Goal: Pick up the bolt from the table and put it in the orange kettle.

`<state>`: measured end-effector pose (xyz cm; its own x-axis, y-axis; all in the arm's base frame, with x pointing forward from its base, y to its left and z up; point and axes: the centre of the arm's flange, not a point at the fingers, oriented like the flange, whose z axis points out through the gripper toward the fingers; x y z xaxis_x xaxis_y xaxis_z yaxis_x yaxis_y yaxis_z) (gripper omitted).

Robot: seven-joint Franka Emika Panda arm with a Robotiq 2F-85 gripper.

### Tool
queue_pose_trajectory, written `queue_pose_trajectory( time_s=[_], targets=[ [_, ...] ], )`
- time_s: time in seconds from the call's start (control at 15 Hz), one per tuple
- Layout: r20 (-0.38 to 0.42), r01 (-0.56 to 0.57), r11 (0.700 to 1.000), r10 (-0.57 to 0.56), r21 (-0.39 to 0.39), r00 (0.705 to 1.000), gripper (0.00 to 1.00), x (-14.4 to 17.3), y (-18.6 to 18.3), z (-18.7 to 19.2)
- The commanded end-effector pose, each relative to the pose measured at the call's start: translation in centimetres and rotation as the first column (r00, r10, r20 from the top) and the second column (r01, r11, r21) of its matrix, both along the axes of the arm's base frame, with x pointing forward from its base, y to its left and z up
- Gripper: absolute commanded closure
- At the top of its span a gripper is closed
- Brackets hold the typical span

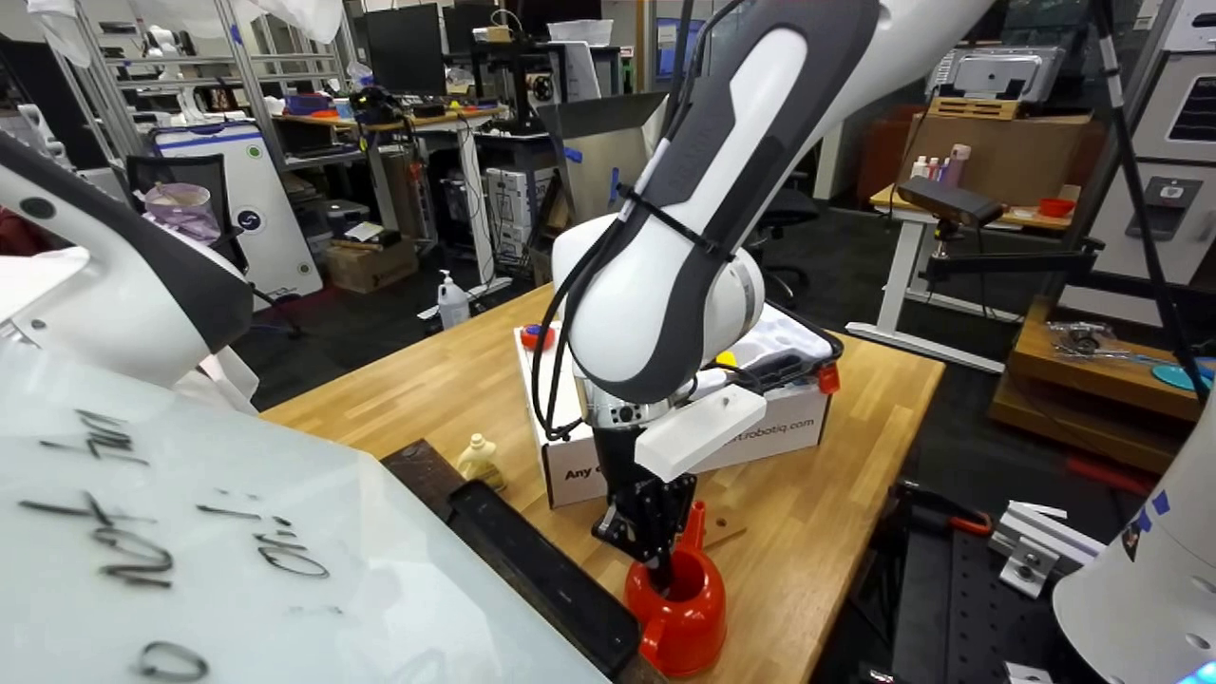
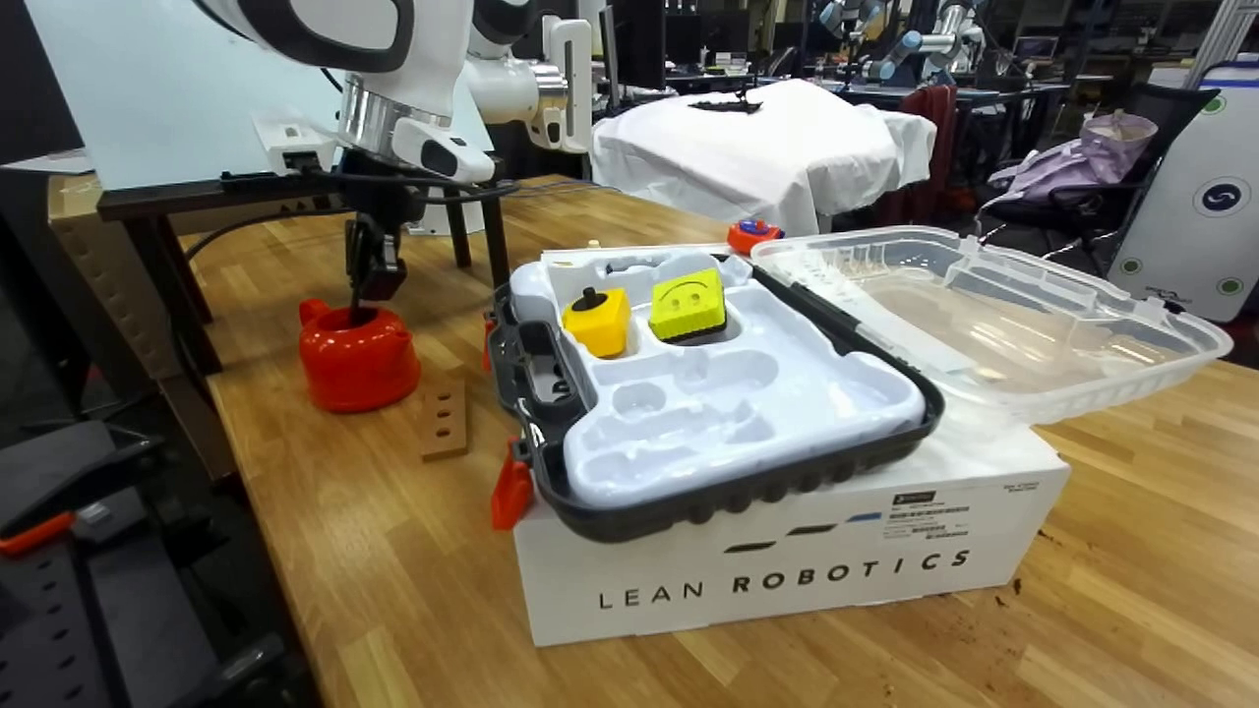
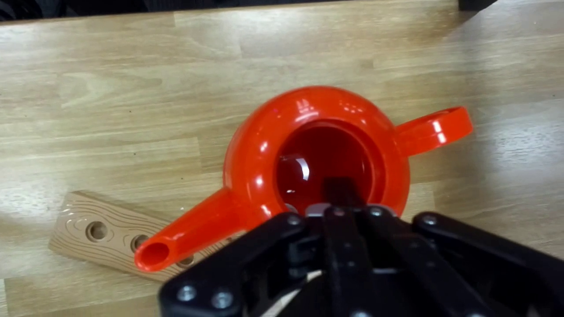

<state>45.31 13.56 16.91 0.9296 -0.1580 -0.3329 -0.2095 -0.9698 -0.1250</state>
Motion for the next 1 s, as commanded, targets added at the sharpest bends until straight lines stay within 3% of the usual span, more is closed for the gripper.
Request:
queue_pose_trajectory(
  time_s=[0.0, 0.53, 0.93],
  targets=[
    [-0.002, -0.01, 1.0, 0.01, 0.006, 1.0, 1.0, 0.6, 0.0, 0.5],
    [0.038, 0.034, 0.997, -0.037, 0.069, 0.999, 1.0, -1.3, -0.5, 5.2],
    [0.053, 0.129, 0.985, -0.136, 0.116, 0.989, 1.0, -6.9, -1.7, 8.9]
  ],
)
